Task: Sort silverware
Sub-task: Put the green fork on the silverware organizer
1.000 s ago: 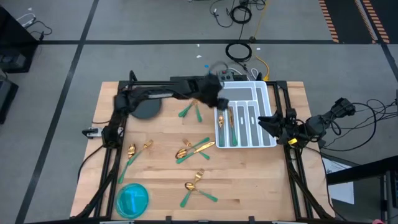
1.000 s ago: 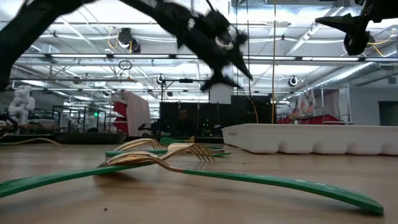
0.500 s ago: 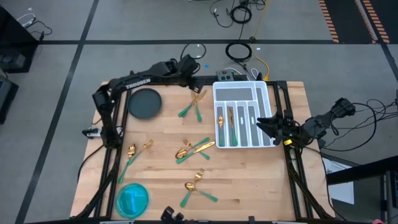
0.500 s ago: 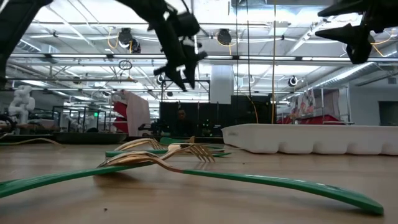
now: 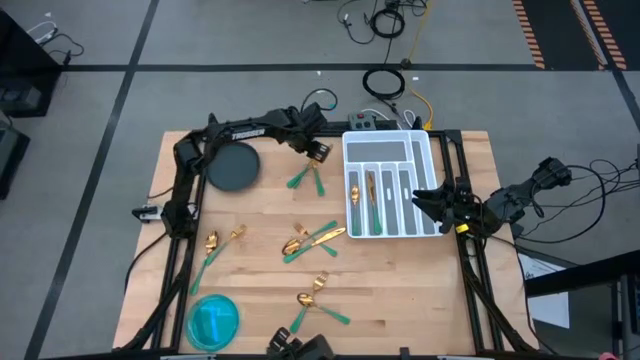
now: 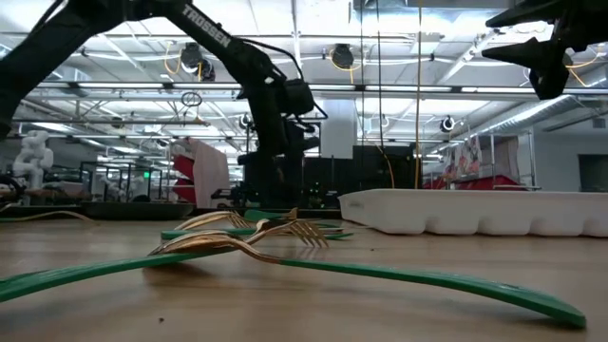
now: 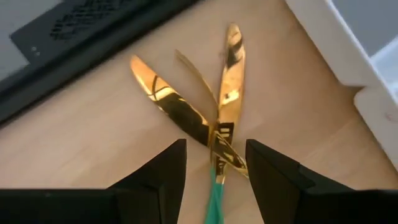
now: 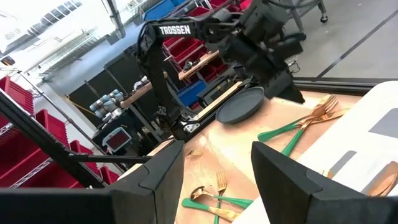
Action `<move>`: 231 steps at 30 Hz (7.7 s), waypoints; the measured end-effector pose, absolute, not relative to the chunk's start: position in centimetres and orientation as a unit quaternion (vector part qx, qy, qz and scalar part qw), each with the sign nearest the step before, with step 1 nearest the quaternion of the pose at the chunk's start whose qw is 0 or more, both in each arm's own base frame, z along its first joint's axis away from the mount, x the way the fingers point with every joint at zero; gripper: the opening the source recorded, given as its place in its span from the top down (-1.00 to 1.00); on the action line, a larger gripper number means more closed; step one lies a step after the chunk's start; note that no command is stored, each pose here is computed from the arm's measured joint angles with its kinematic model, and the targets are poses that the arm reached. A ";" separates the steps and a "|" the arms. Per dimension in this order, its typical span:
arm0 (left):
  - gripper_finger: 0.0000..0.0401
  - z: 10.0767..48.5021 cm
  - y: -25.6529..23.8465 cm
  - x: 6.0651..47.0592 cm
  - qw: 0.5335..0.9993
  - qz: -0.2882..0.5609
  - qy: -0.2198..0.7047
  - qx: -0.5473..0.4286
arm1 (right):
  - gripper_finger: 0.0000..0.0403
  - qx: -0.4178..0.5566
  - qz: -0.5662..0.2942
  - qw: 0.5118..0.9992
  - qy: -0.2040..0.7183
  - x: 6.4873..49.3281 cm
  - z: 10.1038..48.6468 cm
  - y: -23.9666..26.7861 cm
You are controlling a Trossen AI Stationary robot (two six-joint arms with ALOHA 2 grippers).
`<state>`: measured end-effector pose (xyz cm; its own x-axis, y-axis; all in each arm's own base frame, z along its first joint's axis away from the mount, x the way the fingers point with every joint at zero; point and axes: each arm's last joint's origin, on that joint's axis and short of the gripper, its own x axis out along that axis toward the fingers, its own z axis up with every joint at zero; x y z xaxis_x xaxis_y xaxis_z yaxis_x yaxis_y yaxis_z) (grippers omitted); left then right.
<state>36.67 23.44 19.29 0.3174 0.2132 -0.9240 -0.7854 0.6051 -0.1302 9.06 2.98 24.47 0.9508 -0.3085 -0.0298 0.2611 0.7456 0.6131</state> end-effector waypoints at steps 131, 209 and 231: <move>0.98 29.7 -0.9 45.9 0.586 0.235 0.474 0.614 | 0.10 0.644 -0.136 0.745 -0.105 16.3 24.0 -1.5; 0.98 28.0 -0.6 47.2 0.576 0.191 0.471 0.640 | 0.62 0.640 -0.175 0.746 -0.059 16.4 22.7 -2.5; 0.85 28.0 -0.7 47.3 0.587 0.184 0.461 0.640 | 1.00 0.627 -0.175 0.758 -0.039 16.4 22.5 -2.5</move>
